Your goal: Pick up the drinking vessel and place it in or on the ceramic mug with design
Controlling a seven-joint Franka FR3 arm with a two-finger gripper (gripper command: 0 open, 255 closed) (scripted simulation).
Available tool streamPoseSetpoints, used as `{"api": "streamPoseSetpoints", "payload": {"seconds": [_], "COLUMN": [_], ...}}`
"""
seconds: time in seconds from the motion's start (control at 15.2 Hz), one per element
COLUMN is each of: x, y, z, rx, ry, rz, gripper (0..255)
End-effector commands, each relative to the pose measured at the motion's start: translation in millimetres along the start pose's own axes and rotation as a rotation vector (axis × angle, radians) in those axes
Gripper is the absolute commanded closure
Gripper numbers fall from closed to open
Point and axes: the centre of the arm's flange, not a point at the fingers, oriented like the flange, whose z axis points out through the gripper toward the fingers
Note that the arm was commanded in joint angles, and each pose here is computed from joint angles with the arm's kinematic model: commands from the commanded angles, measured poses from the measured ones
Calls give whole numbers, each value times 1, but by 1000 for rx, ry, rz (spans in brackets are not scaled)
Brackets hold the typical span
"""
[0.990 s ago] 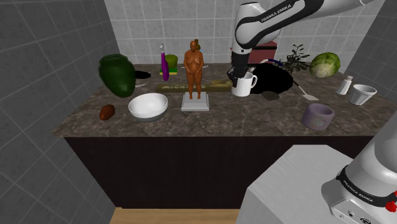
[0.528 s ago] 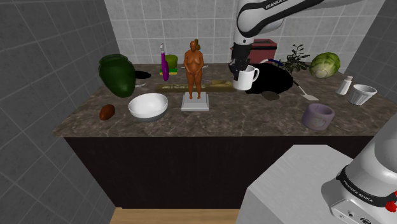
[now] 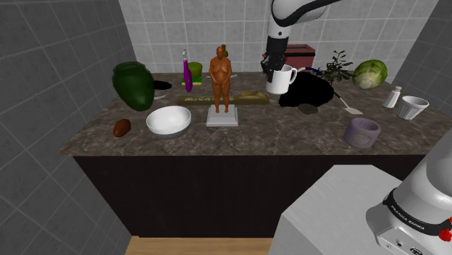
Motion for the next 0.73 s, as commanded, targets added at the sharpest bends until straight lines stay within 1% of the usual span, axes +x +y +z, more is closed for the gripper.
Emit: {"api": "streamPoseSetpoints", "payload": {"seconds": [0.0, 0.13, 0.66], "x": [1, 1, -94], "y": [0, 0, 45], "z": [-10, -18, -25], "rx": [0, 0, 0], "ry": [0, 0, 0], "rz": [0, 0, 0], "gripper": [255, 255, 255]}}
